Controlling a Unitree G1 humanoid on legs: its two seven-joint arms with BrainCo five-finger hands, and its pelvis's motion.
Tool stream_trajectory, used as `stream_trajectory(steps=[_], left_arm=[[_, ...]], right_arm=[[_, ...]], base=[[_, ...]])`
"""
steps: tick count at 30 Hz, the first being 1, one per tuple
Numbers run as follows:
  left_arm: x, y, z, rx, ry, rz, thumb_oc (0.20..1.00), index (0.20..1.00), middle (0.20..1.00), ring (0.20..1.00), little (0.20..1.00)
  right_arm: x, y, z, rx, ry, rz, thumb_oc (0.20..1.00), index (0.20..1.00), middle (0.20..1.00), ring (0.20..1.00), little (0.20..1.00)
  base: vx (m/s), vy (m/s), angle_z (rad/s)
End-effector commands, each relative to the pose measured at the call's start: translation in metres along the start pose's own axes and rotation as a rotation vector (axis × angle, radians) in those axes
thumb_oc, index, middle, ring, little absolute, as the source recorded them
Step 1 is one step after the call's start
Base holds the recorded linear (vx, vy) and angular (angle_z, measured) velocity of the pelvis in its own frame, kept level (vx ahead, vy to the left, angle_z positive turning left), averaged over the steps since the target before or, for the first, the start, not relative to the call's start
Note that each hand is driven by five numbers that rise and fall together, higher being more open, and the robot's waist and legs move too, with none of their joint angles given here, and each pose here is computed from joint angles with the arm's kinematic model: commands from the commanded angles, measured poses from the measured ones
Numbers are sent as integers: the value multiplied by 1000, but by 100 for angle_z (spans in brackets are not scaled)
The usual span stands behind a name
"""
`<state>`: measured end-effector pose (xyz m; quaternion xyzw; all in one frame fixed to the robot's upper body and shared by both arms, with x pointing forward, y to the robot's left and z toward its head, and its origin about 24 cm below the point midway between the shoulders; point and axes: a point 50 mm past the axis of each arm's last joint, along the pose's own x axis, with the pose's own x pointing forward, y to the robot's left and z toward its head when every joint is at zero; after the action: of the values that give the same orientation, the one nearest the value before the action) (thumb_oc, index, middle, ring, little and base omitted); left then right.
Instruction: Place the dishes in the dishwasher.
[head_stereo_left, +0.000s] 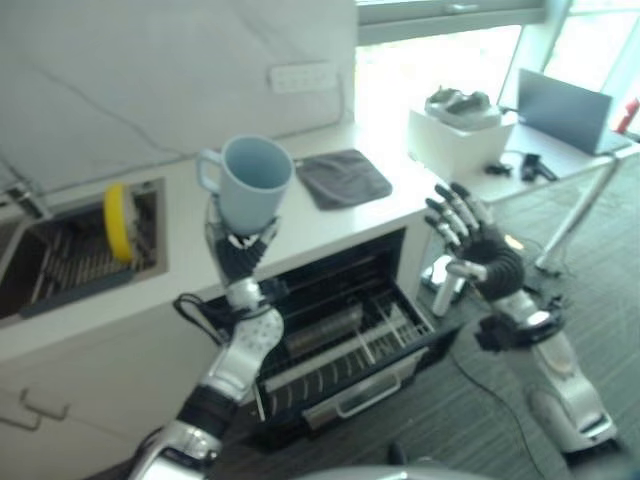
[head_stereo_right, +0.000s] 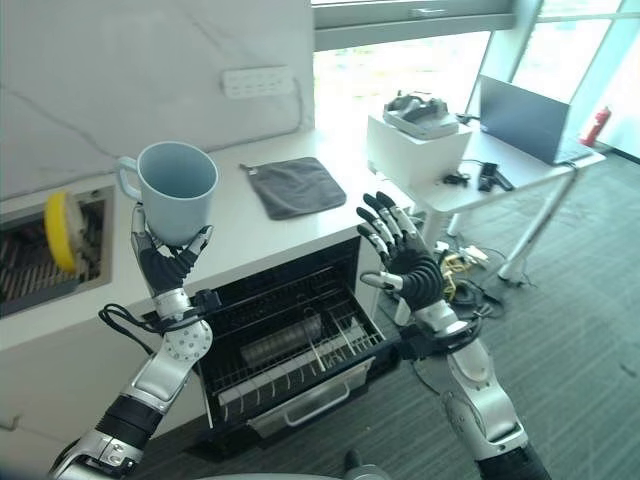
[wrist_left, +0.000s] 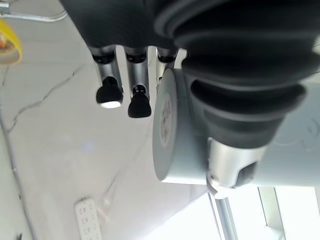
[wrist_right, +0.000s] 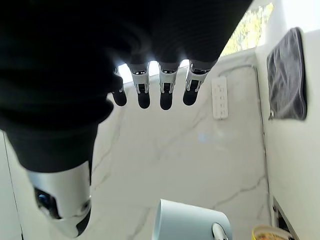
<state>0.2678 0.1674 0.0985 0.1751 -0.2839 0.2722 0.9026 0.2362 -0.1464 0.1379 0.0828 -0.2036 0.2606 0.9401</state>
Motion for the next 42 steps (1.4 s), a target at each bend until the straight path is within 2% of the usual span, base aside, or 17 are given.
stream_trajectory(steps=[1, 4, 10, 21, 42], left_arm=[[24, -3, 13, 28, -148, -12, 200, 200, 200, 200, 200], [22, -10, 17, 21, -173, -53, 200, 200, 200, 200, 200], [16, -24, 26, -35, -184, -136, 200, 200, 200, 200, 200], [9, -42, 39, -196, -161, -257, 200, 200, 200, 200, 200], [1, -51, 45, -271, -113, -337, 200, 200, 200, 200, 200]], right_arm=[[15, 1, 8, -7, -71, -8, 1000, 1000, 1000, 1000, 1000], [29, 13, 6, -3, -65, 29, 1000, 1000, 1000, 1000, 1000], [61, 23, 7, -25, -92, -18, 1000, 1000, 1000, 1000, 1000], [94, 37, 10, -29, -95, 4, 1000, 1000, 1000, 1000, 1000], [104, 54, -7, 0, -11, 83, 1000, 1000, 1000, 1000, 1000]], base=[[39, -14, 36], [48, -13, 37], [44, -9, 30], [21, -3, 16], [3, 0, 4]])
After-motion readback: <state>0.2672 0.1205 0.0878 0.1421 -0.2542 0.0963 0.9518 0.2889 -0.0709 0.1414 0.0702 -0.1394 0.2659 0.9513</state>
